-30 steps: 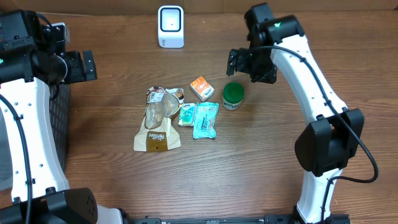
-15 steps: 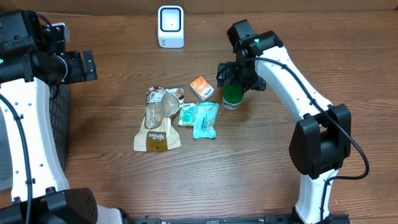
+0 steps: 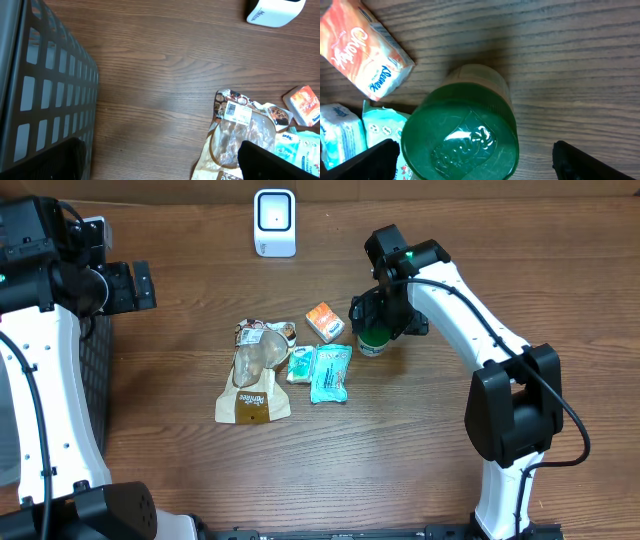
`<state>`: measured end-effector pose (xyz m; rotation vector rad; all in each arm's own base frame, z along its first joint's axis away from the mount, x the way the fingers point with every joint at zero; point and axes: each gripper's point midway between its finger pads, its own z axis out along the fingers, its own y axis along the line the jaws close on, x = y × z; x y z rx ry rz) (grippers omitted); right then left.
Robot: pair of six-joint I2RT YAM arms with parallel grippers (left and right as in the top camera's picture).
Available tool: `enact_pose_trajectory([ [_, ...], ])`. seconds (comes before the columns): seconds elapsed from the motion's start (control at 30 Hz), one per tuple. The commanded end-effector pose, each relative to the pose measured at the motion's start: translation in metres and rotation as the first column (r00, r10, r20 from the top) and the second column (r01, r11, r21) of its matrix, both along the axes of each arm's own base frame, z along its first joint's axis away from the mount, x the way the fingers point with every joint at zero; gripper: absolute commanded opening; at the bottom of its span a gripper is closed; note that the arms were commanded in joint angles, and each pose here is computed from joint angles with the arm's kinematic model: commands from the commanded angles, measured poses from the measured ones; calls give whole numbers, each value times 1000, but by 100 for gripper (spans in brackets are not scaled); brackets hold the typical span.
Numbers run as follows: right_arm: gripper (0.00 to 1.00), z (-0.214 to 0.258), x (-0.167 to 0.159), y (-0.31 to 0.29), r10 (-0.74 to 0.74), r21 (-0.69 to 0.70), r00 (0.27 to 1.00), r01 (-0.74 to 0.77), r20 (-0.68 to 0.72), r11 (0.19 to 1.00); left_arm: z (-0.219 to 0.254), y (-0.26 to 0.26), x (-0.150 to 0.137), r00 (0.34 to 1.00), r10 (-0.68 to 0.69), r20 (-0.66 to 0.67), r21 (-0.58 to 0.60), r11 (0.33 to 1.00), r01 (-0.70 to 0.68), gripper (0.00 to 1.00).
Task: Scan the item barcode
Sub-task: 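Regrasp the green-lidded jar with the right gripper and lift it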
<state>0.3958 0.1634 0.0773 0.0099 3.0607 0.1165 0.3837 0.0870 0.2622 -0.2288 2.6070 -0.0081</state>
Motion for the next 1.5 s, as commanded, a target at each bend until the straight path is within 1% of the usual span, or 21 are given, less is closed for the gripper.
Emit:
enact_pose_trajectory([
  [0.0, 93, 2, 0, 3, 13, 4, 1000, -13, 7, 1000, 4, 2, 1, 1000, -18, 9, 16, 1000, 18, 99],
  [0.07, 89, 2, 0, 3, 13, 4, 1000, -13, 6, 1000, 4, 2, 1, 1000, -18, 9, 16, 1000, 18, 99],
  [0.17, 86, 2, -1, 3, 12, 4, 1000, -12, 6, 1000, 4, 2, 1, 1000, -18, 9, 16, 1000, 18, 100],
  [0.63, 85, 3, 10, 8, -13, 31, 999, 12, 46, 999, 4, 2, 1, 1000, -18, 9, 16, 1000, 18, 100],
  [0.87, 85, -4, 5, 6, -20, 25, 999, 19, 28, 1000, 4, 2, 1, 1000, -18, 9, 16, 1000, 18, 99],
  [1.0, 83, -12, 1, 5, -20, 19, 1000, 19, 16, 1000, 4, 2, 1, 1000, -18, 9, 16, 1000, 18, 99],
  [1.17, 81, -12, 3, 4, -21, 20, 999, 21, 24, 1000, 4, 2, 1, 1000, -18, 9, 16, 1000, 18, 100],
  [1.3, 73, -12, 4, 4, -22, 20, 999, 21, 26, 1000, 4, 2, 1, 1000, -18, 9, 16, 1000, 18, 100],
  [1.4, 70, -12, 4, 4, -22, 21, 999, 21, 27, 1000, 4, 2, 1, 1000, -18, 9, 16, 1000, 18, 100],
  [1.47, 64, -12, 4, 5, -22, 21, 999, 21, 27, 1000, 4, 2, 1, 1000, -18, 9, 16, 1000, 18, 99],
])
